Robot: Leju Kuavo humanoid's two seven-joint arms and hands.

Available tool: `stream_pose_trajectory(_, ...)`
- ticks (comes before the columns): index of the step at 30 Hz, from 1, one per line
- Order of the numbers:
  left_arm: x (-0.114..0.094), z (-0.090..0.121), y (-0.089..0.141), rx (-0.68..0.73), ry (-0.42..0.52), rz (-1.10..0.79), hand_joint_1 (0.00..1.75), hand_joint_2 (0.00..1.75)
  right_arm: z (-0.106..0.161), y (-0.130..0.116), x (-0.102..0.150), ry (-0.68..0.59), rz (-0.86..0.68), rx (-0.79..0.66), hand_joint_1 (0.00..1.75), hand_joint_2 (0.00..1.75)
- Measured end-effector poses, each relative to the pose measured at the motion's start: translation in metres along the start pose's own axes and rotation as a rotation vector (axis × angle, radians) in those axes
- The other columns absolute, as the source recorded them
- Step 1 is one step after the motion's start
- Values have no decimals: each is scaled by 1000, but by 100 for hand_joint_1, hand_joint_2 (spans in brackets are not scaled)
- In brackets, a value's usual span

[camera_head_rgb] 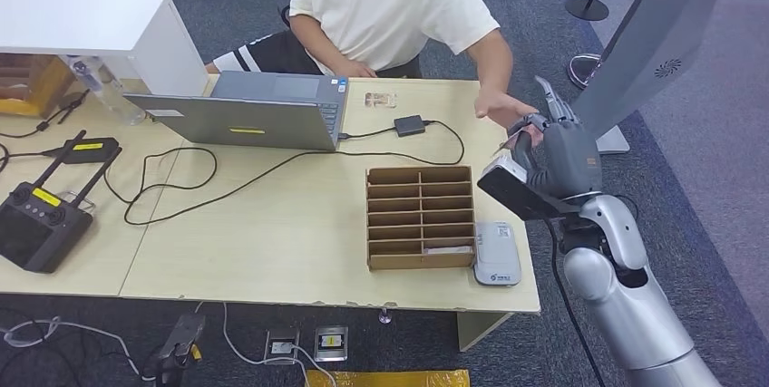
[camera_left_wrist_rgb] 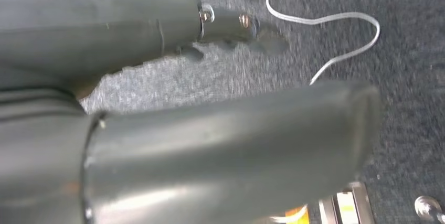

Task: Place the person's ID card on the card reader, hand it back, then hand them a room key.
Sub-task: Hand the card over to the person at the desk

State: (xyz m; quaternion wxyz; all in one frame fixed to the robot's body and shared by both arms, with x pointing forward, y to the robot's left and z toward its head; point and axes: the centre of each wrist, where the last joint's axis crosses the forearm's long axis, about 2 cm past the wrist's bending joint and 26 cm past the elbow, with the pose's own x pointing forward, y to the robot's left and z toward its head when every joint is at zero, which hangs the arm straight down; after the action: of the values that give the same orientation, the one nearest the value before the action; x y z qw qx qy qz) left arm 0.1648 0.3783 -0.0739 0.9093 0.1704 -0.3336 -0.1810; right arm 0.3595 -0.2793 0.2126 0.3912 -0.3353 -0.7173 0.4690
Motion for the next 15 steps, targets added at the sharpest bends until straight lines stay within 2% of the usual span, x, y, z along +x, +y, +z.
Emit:
stream_pose_trajectory(10, 13, -4, -3, -7, -27, -13, 0, 0, -49, -17, -17, -61, 49, -91, 175, 175)
stream_pose_trajectory(14, 20, -6, -3, -7, -29, -10, 0, 0, -65, -11, -21, -55, 44, -87, 175, 175)
stream_pose_trajectory(15, 21, -6, -3, -7, -28, -9, 0, 0, -68, -9, -20, -55, 41, -82, 148, 175)
